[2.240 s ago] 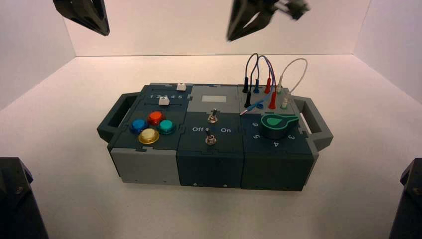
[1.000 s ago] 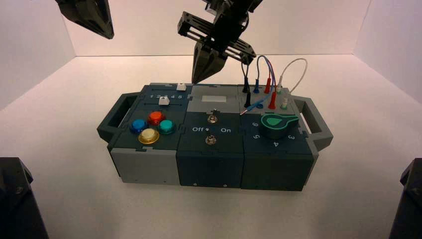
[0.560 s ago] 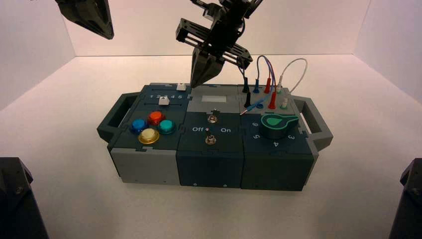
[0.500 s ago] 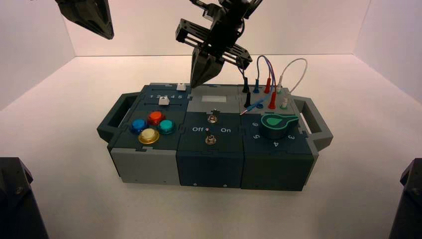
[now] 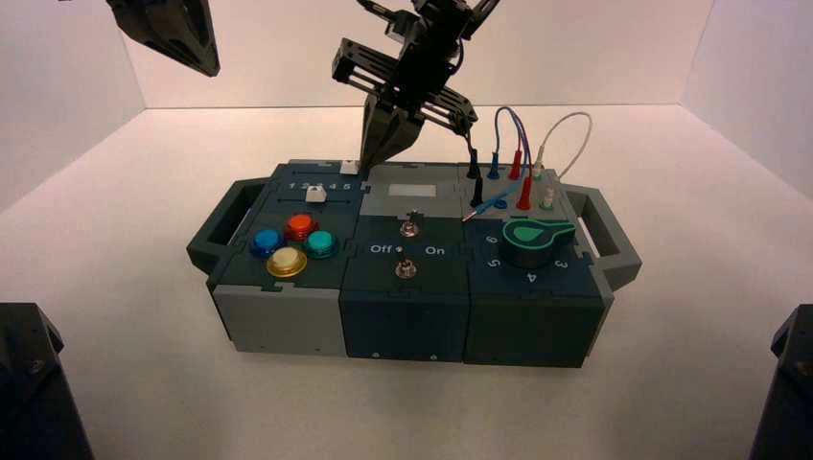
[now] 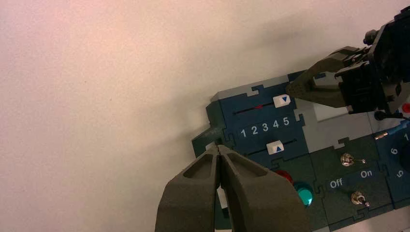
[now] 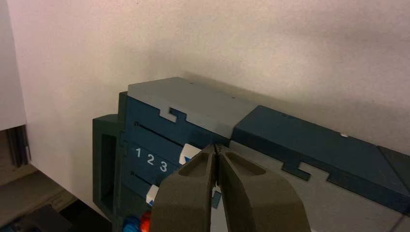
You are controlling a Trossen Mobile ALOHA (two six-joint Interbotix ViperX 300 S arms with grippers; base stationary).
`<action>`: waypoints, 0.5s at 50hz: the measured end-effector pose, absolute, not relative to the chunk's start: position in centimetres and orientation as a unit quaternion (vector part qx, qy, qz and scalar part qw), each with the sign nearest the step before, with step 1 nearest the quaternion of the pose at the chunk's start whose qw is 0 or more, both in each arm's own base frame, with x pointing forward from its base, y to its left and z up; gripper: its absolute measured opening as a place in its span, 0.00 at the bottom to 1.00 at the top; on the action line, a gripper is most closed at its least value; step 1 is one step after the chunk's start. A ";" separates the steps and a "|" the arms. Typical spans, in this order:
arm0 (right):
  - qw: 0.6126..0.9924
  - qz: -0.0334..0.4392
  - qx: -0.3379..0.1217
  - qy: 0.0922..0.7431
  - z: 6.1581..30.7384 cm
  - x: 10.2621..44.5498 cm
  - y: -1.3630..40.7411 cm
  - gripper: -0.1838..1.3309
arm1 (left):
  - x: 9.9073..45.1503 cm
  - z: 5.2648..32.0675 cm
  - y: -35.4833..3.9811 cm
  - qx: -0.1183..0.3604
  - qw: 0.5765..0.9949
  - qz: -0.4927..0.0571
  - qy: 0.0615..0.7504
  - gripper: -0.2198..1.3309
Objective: Move the top slider to position 3.
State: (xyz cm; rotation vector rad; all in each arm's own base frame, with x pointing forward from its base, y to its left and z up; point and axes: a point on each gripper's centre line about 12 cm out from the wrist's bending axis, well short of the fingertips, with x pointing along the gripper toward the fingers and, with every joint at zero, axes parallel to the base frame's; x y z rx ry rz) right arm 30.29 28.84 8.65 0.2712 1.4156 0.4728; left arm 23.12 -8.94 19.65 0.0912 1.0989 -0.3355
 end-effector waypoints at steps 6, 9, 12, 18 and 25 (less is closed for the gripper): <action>0.724 0.220 0.122 0.642 8.6 30.0 29.5 0.03 | 23.1 19.7 -9.0 0.044 0.838 -0.159 0.520 0.04; 0.724 0.220 0.123 0.642 8.7 29.9 29.5 0.03 | 23.1 19.6 -9.0 0.044 0.838 -0.160 0.520 0.04; 0.723 0.220 0.125 0.642 8.7 29.9 29.6 0.03 | 23.1 19.6 -9.0 0.044 0.838 -0.160 0.520 0.04; 0.723 0.219 0.127 0.643 8.6 29.9 29.6 0.03 | 23.1 19.6 -9.0 0.044 0.838 -0.160 0.520 0.04; 0.722 0.220 0.130 0.643 8.6 29.8 29.8 0.03 | 23.1 19.6 -9.0 0.044 0.838 -0.160 0.520 0.04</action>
